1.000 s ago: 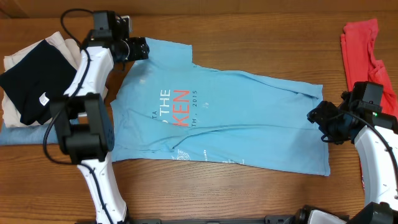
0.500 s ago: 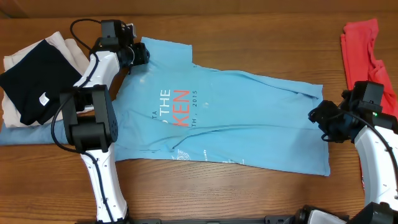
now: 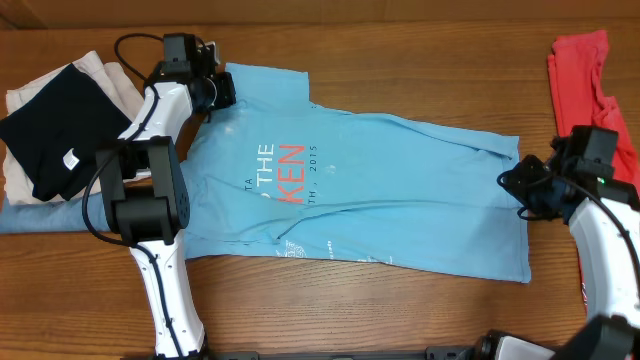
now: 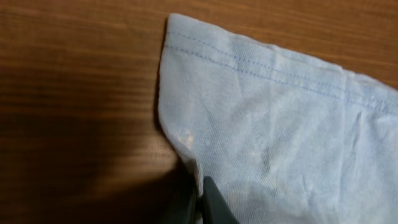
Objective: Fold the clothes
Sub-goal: 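Grasp the left sleeve with the left gripper and right hem corner with right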
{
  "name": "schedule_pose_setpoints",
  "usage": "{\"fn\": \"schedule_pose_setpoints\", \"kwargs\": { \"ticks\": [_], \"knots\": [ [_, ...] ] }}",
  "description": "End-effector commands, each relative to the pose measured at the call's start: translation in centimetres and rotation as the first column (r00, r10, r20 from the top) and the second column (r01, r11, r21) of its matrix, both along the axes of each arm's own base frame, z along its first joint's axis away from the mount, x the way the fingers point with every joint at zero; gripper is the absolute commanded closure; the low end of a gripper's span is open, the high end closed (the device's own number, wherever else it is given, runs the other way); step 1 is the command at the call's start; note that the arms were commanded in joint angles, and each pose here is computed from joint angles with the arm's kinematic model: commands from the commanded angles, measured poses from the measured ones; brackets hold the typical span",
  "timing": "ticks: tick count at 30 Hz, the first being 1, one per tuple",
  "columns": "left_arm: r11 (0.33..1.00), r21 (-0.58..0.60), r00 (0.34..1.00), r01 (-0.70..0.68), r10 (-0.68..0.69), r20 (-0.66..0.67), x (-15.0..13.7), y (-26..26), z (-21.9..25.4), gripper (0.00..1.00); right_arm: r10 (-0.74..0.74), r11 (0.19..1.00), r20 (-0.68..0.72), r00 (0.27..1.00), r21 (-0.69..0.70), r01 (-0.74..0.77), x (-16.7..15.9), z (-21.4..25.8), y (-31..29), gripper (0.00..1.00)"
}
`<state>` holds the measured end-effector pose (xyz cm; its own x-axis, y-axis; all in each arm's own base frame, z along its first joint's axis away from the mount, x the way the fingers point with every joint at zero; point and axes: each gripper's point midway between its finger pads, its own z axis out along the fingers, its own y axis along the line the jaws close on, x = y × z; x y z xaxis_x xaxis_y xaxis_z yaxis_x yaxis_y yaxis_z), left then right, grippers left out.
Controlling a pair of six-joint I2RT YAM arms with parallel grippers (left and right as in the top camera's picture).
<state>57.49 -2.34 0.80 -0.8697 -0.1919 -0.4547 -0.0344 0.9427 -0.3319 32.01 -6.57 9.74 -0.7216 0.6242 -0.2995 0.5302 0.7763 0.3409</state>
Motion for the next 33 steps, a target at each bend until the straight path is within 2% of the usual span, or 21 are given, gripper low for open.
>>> {"fn": "schedule_pose_setpoints", "kwargs": {
  "ticks": [1,2,6,10,18,24,33],
  "knots": [
    [1.000,-0.007,0.998,-0.004,0.004,-0.059,-0.9,0.1,-1.0,0.96,0.072,0.997,0.011,0.997,0.024,-0.072,2.4,-2.0,0.3,0.58],
    [1.000,-0.007,0.997,-0.004,0.003,-0.075,-1.2,0.0,-1.2,0.96,0.084,0.996,0.027,0.996,0.031,-0.085,3.2,-2.5,0.3,0.55],
    [1.000,-0.005,0.994,0.002,-0.003,-0.109,-2.0,0.0,-1.5,0.96,0.075,0.997,0.095,0.993,-0.004,-0.075,7.1,-4.4,-1.1,0.55],
    [1.000,-0.005,0.994,0.002,-0.002,-0.112,-2.1,0.0,-1.6,0.96,0.066,0.997,0.126,0.990,-0.036,-0.062,9.0,-6.0,-2.1,0.55],
    [1.000,0.019,0.993,-0.009,0.011,-0.114,-2.1,0.5,-1.7,0.96,0.040,0.996,0.108,0.993,-0.088,-0.031,9.4,-7.7,-3.4,0.56],
    [1.000,0.018,0.993,-0.008,0.011,-0.115,-2.1,0.4,-1.7,0.96,0.044,0.993,0.191,0.981,-0.117,-0.022,11.2,-6.6,-3.9,0.56],
    [1.000,0.019,0.993,-0.009,0.011,-0.114,-2.1,0.4,-1.7,0.96,0.039,0.994,0.147,0.988,-0.108,-0.024,10.6,-7.9,-3.9,0.56]
  ]
}}
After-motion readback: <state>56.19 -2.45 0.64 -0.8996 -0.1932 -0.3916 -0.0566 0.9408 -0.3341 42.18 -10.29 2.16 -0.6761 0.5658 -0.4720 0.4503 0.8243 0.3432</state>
